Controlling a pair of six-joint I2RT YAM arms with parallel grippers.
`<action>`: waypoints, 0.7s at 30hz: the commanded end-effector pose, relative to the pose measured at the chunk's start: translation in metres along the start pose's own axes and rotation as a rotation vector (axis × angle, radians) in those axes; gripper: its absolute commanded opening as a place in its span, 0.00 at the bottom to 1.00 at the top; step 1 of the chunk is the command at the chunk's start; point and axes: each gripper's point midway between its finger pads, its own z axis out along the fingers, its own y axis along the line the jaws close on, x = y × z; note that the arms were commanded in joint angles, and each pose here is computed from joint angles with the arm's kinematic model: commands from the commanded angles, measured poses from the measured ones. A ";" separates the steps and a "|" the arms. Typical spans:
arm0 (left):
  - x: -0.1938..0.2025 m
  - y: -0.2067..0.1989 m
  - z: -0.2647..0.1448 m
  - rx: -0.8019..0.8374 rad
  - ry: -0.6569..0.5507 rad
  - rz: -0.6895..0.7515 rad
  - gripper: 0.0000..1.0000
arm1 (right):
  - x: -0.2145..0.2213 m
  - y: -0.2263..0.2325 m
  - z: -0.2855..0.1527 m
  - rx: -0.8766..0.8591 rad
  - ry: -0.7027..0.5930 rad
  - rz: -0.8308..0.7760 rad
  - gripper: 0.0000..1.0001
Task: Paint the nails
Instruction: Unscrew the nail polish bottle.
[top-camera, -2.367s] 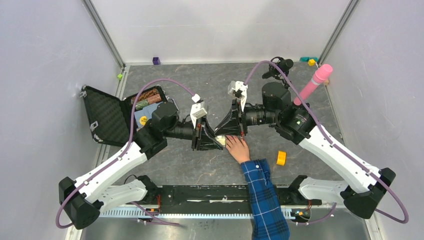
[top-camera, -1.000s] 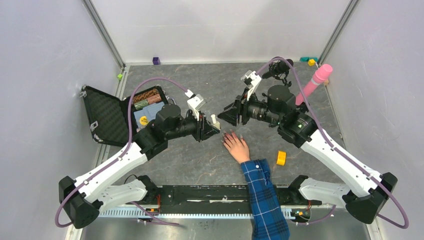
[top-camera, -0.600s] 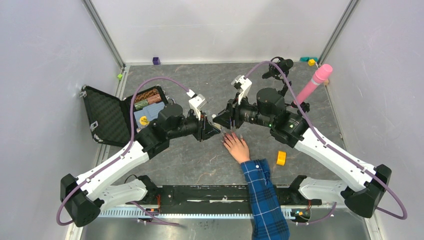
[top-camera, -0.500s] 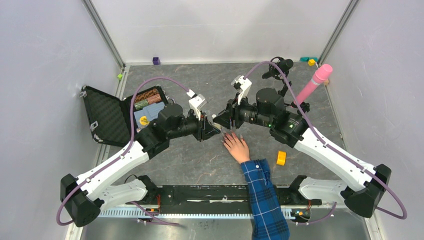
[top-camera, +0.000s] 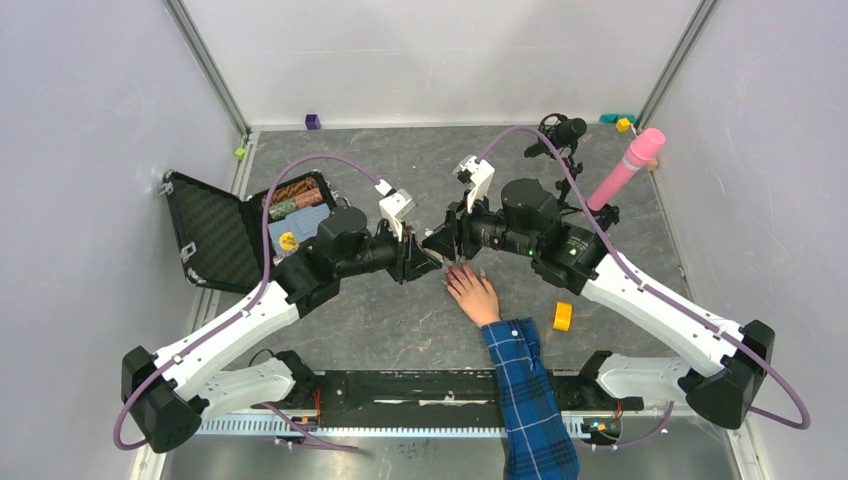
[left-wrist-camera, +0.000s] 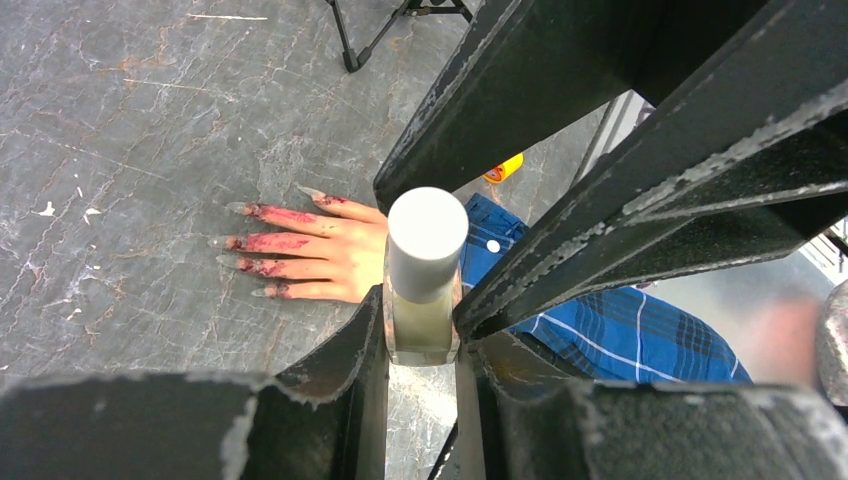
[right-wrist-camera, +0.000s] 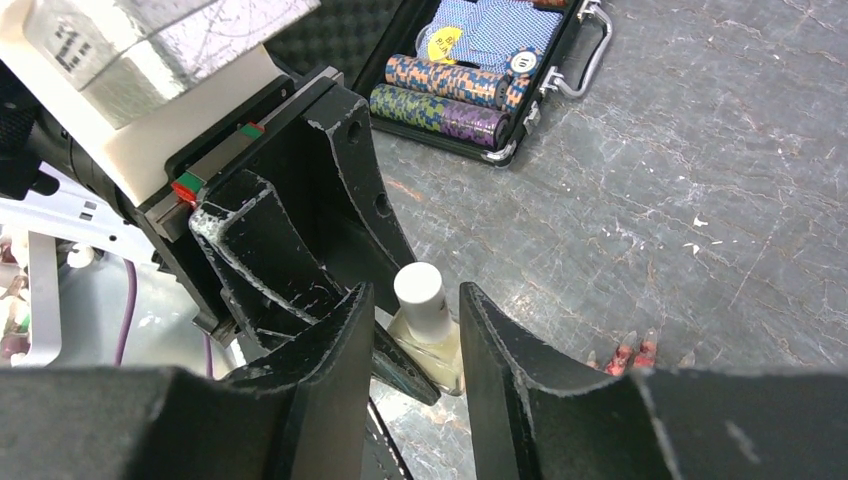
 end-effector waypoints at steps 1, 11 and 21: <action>-0.025 -0.013 -0.002 0.049 -0.069 0.014 0.02 | -0.018 0.004 0.001 0.000 -0.045 -0.035 0.41; -0.023 -0.016 -0.001 0.066 -0.058 0.024 0.02 | -0.016 0.006 0.009 -0.003 -0.038 -0.041 0.40; -0.021 -0.016 0.000 0.073 -0.049 0.026 0.02 | -0.016 0.002 0.012 0.025 -0.040 -0.053 0.41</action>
